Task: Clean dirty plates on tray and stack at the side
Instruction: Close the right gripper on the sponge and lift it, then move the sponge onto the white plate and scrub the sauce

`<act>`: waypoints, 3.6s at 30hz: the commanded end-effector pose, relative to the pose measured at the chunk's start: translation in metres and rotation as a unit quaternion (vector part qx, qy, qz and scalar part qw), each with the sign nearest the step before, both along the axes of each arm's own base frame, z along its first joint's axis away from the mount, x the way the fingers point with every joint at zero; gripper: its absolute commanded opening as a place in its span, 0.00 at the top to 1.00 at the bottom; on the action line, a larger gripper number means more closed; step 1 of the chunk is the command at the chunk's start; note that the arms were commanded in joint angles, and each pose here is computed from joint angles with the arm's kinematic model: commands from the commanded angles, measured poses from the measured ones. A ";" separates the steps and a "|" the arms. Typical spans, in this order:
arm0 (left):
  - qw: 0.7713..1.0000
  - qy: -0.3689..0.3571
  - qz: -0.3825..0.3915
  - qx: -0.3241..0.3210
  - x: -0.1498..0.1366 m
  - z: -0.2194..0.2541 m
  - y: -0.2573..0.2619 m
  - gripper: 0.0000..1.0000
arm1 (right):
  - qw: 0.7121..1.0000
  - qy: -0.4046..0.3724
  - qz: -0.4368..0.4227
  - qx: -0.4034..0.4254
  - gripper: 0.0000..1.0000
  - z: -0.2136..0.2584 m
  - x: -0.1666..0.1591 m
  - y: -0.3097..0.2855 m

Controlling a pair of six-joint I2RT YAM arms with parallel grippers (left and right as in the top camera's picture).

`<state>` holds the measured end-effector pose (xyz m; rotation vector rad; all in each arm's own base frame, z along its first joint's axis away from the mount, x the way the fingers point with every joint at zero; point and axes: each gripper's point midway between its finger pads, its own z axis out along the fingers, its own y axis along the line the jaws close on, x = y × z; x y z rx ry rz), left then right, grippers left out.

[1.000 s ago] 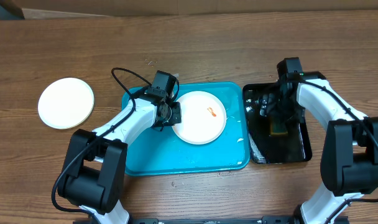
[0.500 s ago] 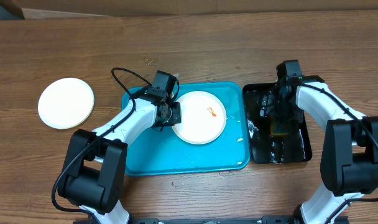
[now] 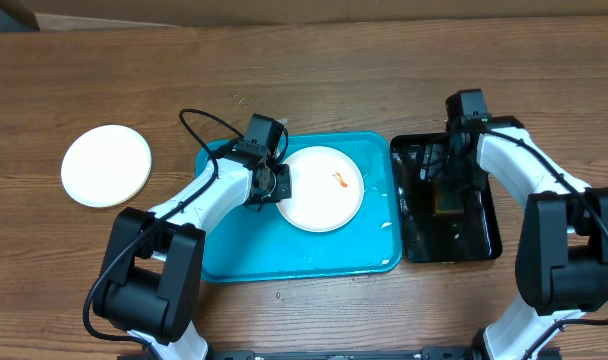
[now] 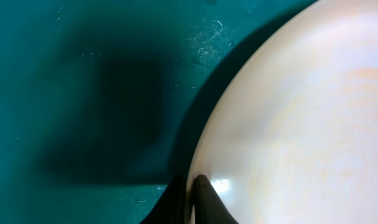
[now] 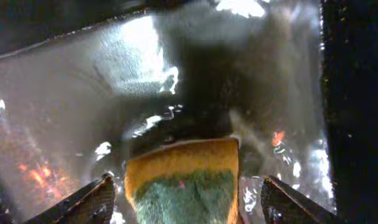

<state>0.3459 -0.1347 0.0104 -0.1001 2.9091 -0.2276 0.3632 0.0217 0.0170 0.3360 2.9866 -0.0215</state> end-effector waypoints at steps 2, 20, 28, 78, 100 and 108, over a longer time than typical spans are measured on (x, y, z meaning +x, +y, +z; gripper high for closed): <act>1.000 0.007 0.001 0.014 -0.004 -0.007 0.006 0.91 | 1.000 -0.011 -0.001 -0.004 0.30 0.017 0.005 -0.002; 1.000 0.002 -0.002 0.024 -0.002 -0.007 0.009 0.84 | 1.000 0.008 0.000 -0.004 0.93 -0.005 -0.014 -0.002; 1.000 0.001 -0.001 0.027 -0.002 -0.007 0.010 0.85 | 1.000 0.023 0.000 -0.006 0.96 0.031 -0.007 -0.002; 1.000 0.005 -0.020 -0.018 -0.003 -0.005 -0.007 0.96 | 0.998 0.040 0.057 -0.009 0.96 0.058 -0.009 0.015; 1.000 0.005 -0.019 -0.014 -0.003 -0.005 -0.005 0.96 | 0.955 -0.116 0.271 -0.017 0.96 0.088 0.014 0.185; 1.000 0.005 -0.019 -0.014 -0.003 -0.005 -0.005 0.96 | 0.940 -0.170 0.288 -0.070 0.96 0.070 0.016 0.202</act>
